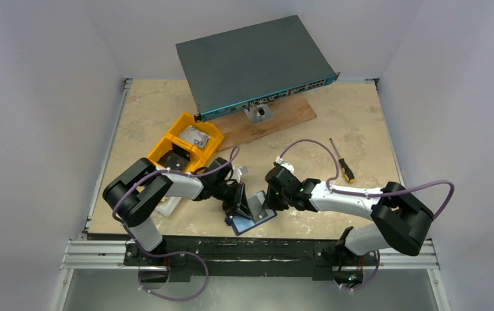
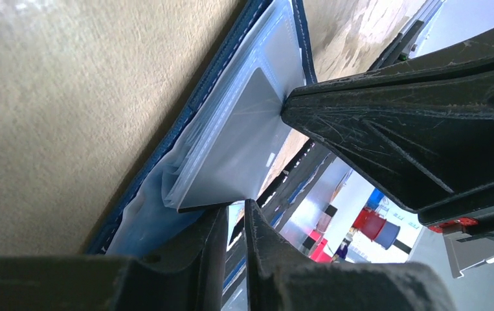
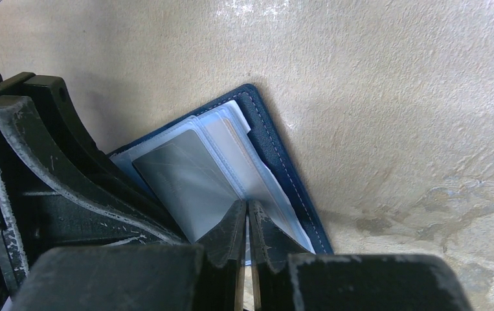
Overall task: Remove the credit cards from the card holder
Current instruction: Remove the credit card from the card holder.
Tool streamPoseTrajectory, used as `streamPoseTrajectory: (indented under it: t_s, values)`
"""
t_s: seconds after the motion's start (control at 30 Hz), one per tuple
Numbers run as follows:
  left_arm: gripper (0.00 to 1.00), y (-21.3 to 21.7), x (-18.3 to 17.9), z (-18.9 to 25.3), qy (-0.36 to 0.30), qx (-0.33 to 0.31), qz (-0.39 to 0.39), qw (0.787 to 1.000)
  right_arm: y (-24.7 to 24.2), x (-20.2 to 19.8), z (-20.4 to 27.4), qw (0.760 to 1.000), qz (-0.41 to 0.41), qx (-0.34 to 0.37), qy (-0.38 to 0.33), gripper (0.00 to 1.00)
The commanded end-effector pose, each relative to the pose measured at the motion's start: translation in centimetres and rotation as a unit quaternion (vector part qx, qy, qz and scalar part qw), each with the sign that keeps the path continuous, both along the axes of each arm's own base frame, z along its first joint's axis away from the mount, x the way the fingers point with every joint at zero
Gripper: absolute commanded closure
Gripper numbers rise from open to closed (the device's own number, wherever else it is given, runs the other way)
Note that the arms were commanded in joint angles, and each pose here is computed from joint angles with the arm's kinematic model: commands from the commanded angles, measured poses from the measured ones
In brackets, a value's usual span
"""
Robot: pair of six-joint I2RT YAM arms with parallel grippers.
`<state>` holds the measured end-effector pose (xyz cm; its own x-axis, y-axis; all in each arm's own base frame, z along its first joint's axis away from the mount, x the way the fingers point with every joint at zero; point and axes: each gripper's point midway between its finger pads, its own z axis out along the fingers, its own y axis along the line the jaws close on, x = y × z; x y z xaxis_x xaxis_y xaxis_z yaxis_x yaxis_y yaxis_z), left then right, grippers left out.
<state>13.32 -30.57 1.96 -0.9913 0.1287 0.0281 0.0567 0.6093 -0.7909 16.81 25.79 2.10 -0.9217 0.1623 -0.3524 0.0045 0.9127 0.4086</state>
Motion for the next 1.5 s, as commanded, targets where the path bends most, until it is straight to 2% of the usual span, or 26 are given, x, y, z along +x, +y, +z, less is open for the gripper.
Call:
streamPoseTrajectory:
  t_s: [0.0, 0.1, 0.2, 0.3, 0.4, 0.6, 0.97, 1.1, 1.23, 1.47]
  values:
    - [0.82, -1.5, 1.1, 1.1, -0.025, -0.030, -0.015, 0.999, -3.5, -2.6, -3.8, 0.996, 0.003, -0.079, 0.050, 0.98]
    - [0.79, -1.8, 1.6, 1.3, -0.026, -0.033, -0.007, 0.999, -3.7, -2.5, -3.8, 0.995, 0.002, -0.082, 0.048, 0.98]
    - [0.80, -2.4, 2.2, 1.7, -0.029, -0.039, 0.004, 0.999, -3.9, -2.5, -4.0, 0.995, 0.000, -0.084, 0.047, 0.98]
    - [0.88, -3.0, 2.8, 2.3, -0.035, -0.049, 0.009, 0.998, -4.0, -2.8, -4.0, 0.995, -0.003, -0.082, 0.052, 0.98]
    - [1.00, -3.4, 3.6, 3.1, -0.044, -0.053, 0.006, 0.998, -4.5, -3.0, -3.9, 0.995, -0.013, -0.084, 0.052, 0.97]
    - [1.00, -3.5, 6.1, 4.7, -0.079, -0.044, -0.019, 0.996, -5.2, -3.2, -3.8, 0.994, -0.034, -0.084, 0.053, 0.99]
    - [1.00, -0.4, 5.4, 2.4, -0.052, 0.036, -0.012, 0.998, -5.7, -3.2, -3.0, 0.995, -0.051, -0.071, 0.041, 1.00]
    - [1.00, 0.2, 5.2, 2.0, -0.047, 0.037, -0.004, 0.998, -5.4, -3.0, -3.1, 0.996, -0.047, -0.069, 0.040, 1.00]
    - [0.94, -0.1, 5.4, 2.1, -0.052, 0.028, -0.003, 0.998, -5.1, -3.0, -3.2, 0.996, -0.041, -0.067, 0.041, 1.00]
    - [0.90, -0.5, 5.4, 1.5, -0.047, 0.022, -0.004, 0.999, -4.6, -2.8, -3.2, 0.996, -0.032, -0.066, 0.042, 1.00]
